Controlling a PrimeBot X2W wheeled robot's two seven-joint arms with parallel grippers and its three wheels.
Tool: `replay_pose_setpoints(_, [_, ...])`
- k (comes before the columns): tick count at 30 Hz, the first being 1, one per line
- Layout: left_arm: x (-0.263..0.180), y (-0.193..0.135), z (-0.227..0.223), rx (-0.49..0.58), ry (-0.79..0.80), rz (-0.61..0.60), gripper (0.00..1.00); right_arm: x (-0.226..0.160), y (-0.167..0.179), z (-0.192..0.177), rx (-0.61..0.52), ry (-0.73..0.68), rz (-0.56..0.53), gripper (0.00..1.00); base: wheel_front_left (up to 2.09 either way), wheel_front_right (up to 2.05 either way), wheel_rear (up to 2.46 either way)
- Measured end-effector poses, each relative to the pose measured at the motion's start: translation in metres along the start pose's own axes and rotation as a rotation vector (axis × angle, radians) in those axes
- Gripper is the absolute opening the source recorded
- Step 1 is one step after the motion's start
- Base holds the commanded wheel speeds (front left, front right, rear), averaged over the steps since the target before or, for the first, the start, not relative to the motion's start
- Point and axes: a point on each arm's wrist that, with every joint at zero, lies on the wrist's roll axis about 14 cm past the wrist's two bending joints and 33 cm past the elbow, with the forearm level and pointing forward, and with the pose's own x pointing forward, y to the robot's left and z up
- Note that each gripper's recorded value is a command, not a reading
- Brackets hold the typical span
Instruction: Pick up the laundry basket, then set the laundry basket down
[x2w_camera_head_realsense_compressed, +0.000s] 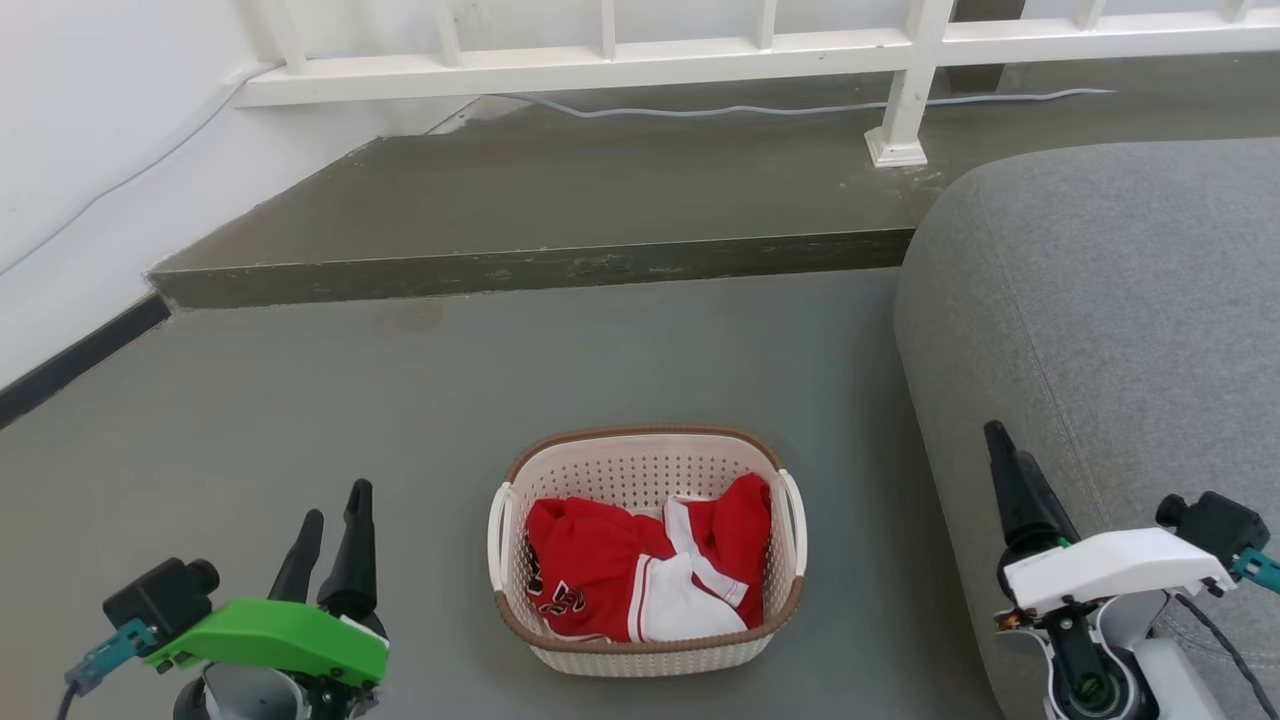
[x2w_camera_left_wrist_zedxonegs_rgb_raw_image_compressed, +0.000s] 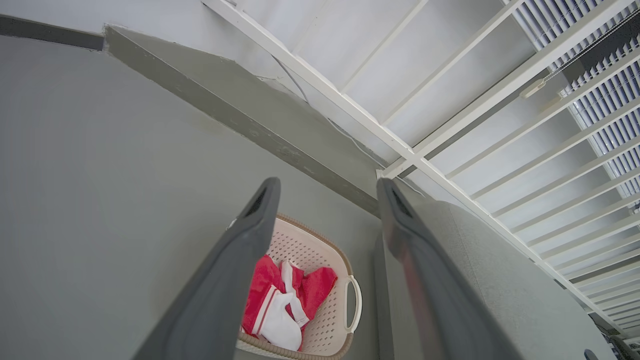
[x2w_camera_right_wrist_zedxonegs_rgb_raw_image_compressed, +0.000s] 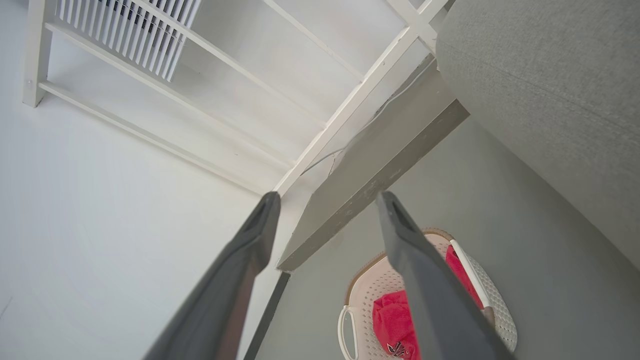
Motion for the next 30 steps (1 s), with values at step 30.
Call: replay_pose_setpoints(30, [-0.013, -0.010, 0.003, 0.438, -0.070, -0.014, 1.00, -0.011, 0.024, -0.012, -0.381, -0.028, 0.077, 1.00, 0.00, 0.00, 0.00])
